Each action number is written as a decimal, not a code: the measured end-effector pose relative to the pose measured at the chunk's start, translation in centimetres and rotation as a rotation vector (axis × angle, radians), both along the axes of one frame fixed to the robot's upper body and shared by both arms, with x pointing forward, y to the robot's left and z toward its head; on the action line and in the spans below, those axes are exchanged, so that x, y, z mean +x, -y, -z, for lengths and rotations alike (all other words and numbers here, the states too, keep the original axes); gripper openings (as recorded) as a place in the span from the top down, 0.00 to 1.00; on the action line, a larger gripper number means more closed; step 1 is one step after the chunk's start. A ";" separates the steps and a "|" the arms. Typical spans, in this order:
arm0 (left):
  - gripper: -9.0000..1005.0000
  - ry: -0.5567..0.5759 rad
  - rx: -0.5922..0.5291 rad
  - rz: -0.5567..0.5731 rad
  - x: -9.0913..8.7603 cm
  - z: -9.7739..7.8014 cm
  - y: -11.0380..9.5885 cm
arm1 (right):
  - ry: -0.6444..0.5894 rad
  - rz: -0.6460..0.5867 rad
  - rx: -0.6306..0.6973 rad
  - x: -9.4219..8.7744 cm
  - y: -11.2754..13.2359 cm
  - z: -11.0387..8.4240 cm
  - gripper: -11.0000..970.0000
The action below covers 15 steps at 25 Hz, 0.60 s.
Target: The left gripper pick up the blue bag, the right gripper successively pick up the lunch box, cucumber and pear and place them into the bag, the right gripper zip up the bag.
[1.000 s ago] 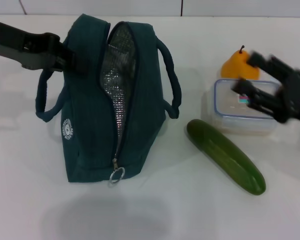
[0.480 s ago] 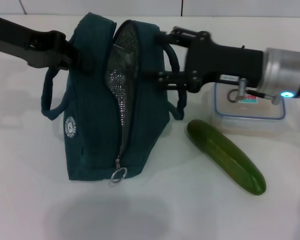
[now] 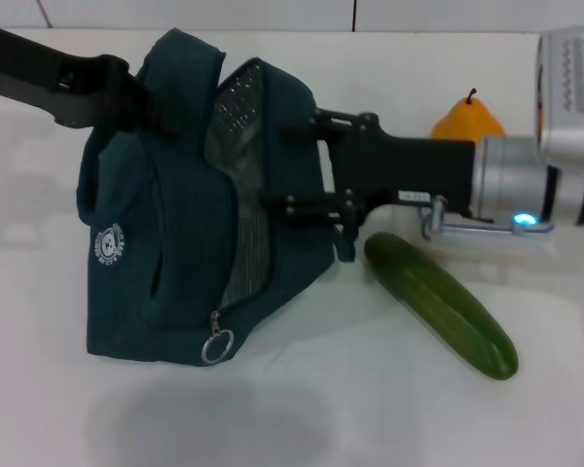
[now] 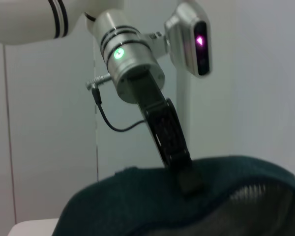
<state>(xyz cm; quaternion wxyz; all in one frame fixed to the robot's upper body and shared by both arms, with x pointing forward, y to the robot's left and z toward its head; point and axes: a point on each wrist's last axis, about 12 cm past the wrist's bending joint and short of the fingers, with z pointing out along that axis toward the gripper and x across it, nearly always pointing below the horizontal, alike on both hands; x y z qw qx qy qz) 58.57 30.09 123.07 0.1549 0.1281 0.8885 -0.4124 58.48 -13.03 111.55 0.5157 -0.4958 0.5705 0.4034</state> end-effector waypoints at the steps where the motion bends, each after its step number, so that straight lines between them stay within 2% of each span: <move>1: 0.95 0.002 -0.001 -0.002 0.0 0.0 -0.1 | -0.008 0.008 -0.001 -0.2 0.3 0.3 0.16; 8: 0.95 -0.007 -0.018 0.014 0.0 0.6 0.3 | -0.047 0.053 0.002 -1.2 1.8 1.7 0.16; 15: 0.95 -0.011 -0.032 0.025 0.2 1.1 0.6 | -0.055 0.079 0.031 -1.3 2.2 1.7 0.16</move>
